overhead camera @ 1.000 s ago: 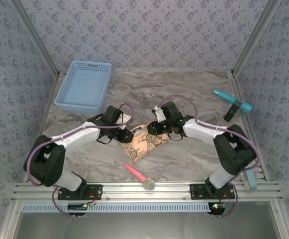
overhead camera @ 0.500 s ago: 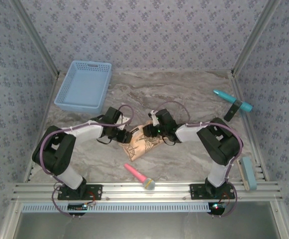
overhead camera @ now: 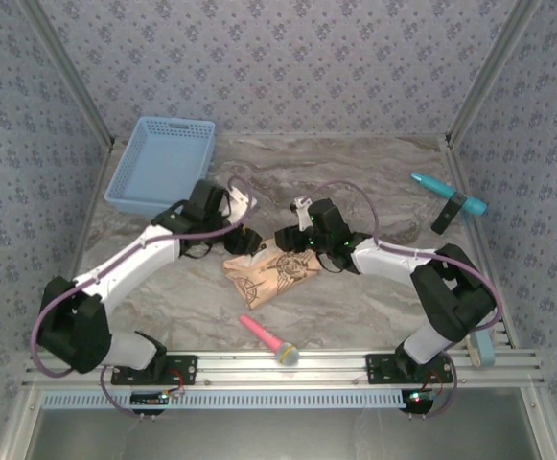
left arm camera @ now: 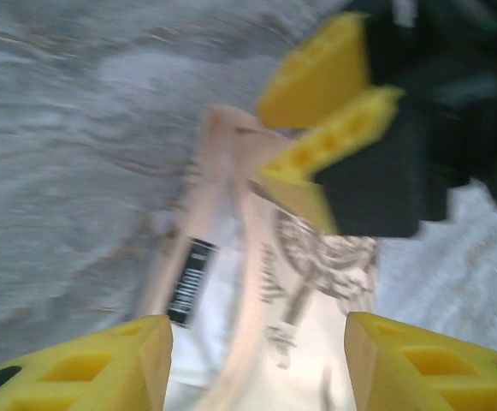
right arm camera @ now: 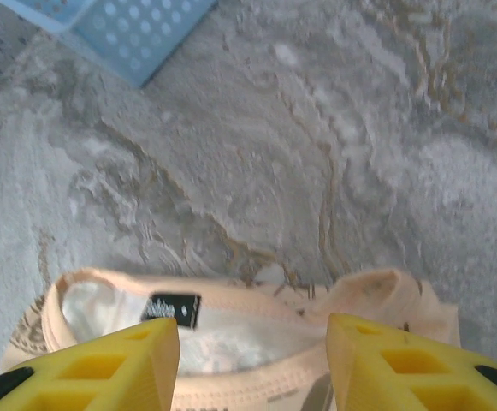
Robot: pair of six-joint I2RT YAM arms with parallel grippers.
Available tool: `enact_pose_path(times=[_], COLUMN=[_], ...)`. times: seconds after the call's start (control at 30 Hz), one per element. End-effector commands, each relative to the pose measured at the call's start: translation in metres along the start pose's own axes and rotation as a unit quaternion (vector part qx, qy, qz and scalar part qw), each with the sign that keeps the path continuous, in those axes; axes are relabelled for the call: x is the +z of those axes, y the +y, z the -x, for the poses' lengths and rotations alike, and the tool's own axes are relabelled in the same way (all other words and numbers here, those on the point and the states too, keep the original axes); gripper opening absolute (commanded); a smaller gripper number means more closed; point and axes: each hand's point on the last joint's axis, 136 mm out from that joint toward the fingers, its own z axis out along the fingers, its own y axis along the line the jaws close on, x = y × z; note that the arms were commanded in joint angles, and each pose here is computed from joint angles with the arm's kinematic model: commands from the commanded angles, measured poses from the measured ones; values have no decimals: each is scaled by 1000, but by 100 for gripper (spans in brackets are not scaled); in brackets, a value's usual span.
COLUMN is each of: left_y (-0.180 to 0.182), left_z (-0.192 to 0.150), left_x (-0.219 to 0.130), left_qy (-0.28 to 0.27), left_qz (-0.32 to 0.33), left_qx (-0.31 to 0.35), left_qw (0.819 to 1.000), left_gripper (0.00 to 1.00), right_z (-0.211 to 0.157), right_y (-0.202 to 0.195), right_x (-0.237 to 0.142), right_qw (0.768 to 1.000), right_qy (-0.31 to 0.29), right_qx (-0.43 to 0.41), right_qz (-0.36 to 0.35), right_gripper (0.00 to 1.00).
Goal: Fold the inside-out t-shirt
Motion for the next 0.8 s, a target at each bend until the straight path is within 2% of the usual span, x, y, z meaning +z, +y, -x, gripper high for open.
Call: enact_pose_path(times=[0.0, 0.1, 0.2, 0.4, 0.5, 0.57, 0.67, 0.77], left_y=[-16, 0, 12, 51, 67, 65, 38, 22], left_z=[-44, -73, -86, -90, -81, -67, -45, -22], left_x=[22, 39, 50, 60, 66, 73, 86, 80], left_qy=[46, 68, 74, 82, 74, 68, 62, 37], left_qz=[-5, 37, 61, 138, 148, 128, 37, -13], left_qx=[3, -5, -21, -39, -42, -10, 56, 73], left_qw=[999, 997, 995, 986, 985, 989, 996, 997], left_gripper=[56, 55, 54, 55, 55, 56, 60, 61], right_z=[-35, -46, -59, -80, -81, -79, -79, -59], right_y=[-5, -24, -47, -81, -93, -98, -99, -86], right_x=[12, 24, 32, 16, 1, -10, -22, -31], right_qw=[999, 998, 995, 985, 978, 975, 968, 973], right_qy=[47, 45, 58, 51, 31, 13, -11, -38], right_qx=[3, 30, 61, 95, 115, 129, 153, 141], right_qz=[-4, -27, -61, -137, -169, -182, -197, -176], right_gripper=[50, 50, 48, 47, 47, 48, 51, 57])
